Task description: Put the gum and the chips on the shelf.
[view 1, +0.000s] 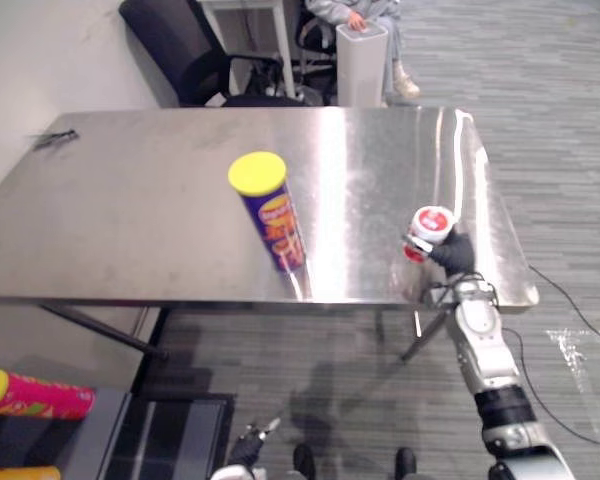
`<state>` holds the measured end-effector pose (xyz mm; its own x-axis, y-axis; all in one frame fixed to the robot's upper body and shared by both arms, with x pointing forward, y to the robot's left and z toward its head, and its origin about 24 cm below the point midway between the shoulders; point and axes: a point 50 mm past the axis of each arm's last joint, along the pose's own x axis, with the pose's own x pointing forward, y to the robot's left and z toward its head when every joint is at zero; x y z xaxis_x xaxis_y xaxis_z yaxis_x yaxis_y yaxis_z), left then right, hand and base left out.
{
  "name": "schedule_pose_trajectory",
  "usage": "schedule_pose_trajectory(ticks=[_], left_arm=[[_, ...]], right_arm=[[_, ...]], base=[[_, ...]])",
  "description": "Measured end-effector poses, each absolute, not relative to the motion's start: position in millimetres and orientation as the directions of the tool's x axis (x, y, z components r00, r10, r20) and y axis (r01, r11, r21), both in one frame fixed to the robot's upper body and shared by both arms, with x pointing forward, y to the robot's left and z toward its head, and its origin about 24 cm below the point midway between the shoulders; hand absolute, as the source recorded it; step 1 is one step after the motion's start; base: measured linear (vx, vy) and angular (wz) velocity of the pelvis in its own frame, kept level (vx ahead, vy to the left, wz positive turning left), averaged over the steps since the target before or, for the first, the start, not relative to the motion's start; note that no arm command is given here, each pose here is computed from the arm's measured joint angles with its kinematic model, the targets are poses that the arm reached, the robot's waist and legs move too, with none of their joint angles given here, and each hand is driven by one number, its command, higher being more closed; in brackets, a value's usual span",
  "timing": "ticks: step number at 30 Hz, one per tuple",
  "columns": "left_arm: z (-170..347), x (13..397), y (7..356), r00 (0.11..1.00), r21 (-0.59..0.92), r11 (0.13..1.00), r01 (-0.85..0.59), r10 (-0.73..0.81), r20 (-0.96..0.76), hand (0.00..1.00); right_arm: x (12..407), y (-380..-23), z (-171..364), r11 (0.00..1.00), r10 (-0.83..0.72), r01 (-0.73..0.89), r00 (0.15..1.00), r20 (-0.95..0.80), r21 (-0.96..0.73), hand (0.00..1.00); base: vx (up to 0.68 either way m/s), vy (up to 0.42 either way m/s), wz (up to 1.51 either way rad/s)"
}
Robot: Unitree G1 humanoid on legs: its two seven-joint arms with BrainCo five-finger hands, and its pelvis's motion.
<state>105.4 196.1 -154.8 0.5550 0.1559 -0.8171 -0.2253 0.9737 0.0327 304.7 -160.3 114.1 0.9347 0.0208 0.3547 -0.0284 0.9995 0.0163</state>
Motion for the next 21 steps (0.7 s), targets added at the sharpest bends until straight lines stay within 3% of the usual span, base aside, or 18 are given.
schedule_pose_trajectory(ticks=[9, 16, 21], left_arm=[[-155, 103, 201, 0.547, 0.035, 0.964, -0.264, 0.18, -0.817, 0.0], [-155, 93, 206, 0.534, 0.048, 0.956, -0.29, 0.203, -0.821, 0.0], [-155, 93, 206, 0.535, 0.055, 0.961, -0.272, 0.199, -0.821, 0.0]], right_arm=[[262, -177, 123, 0.999, 0.015, -0.031, 0.894, 0.449, 0.028, 1.0], [228, -216, 130, 0.993, -0.121, 0.107, 0.859, 0.498, 0.057, 1.0], [213, -224, 129, 0.988, -0.148, 0.146, 0.855, 0.497, 0.044, 1.0]], base=[[-0.03, -0.018, -0.1], [0.0, -0.015, 0.07], [-0.03, -0.021, 0.36]])
